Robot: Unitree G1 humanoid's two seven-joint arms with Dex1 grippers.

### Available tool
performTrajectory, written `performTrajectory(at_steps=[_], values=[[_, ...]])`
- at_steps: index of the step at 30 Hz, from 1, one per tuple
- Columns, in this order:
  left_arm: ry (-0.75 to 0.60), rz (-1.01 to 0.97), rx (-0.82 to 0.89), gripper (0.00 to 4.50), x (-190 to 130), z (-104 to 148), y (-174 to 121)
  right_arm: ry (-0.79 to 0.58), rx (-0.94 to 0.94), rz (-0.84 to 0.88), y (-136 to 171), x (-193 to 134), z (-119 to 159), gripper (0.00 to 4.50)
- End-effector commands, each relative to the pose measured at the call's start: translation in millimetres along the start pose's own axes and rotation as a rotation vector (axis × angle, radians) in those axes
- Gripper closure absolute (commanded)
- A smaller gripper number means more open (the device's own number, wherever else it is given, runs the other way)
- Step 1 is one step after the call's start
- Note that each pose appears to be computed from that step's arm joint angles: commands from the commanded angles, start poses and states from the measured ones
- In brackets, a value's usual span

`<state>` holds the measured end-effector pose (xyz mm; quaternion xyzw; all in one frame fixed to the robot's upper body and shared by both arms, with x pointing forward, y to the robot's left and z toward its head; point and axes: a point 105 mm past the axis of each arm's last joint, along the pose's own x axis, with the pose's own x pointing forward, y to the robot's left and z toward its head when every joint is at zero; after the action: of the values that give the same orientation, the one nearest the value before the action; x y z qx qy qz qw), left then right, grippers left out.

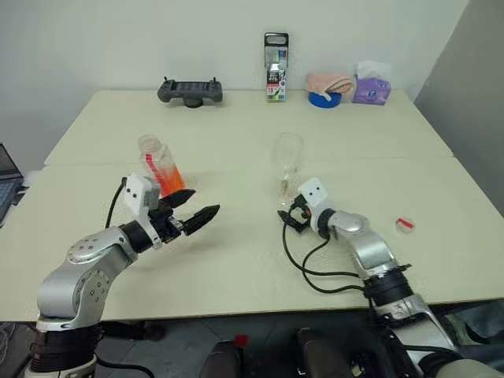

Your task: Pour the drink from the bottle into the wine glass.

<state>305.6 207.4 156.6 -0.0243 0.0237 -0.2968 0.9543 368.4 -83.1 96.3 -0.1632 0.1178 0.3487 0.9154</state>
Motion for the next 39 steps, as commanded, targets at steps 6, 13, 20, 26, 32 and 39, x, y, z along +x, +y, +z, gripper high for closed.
performTrajectory(at_steps=[6, 13, 20, 26, 32, 39], values=[[-0.14, 0.384, 0.059, 0.0, -24, -1, 44, -0.154, -0.132, 0.195, -20, -108, 96, 0.04], [-0.193, 0.494, 0.148, 0.0, -19, 6, 64, -0.255, -0.193, 0.365, -16, -157, 151, 0.04], [-0.219, 0.494, 0.164, 0.0, -5, 15, 76, -0.292, -0.231, 0.416, -12, -160, 166, 0.04], [-0.25, 0.495, 0.19, 0.0, 12, 27, 84, -0.278, -0.241, 0.427, -9, -159, 164, 0.04], [-0.267, 0.495, 0.206, 0.0, 35, 44, 90, -0.28, -0.211, 0.408, -12, -160, 160, 0.04], [-0.278, 0.486, 0.201, 0.0, 52, 57, 89, -0.237, -0.182, 0.381, -16, -155, 148, 0.04]])
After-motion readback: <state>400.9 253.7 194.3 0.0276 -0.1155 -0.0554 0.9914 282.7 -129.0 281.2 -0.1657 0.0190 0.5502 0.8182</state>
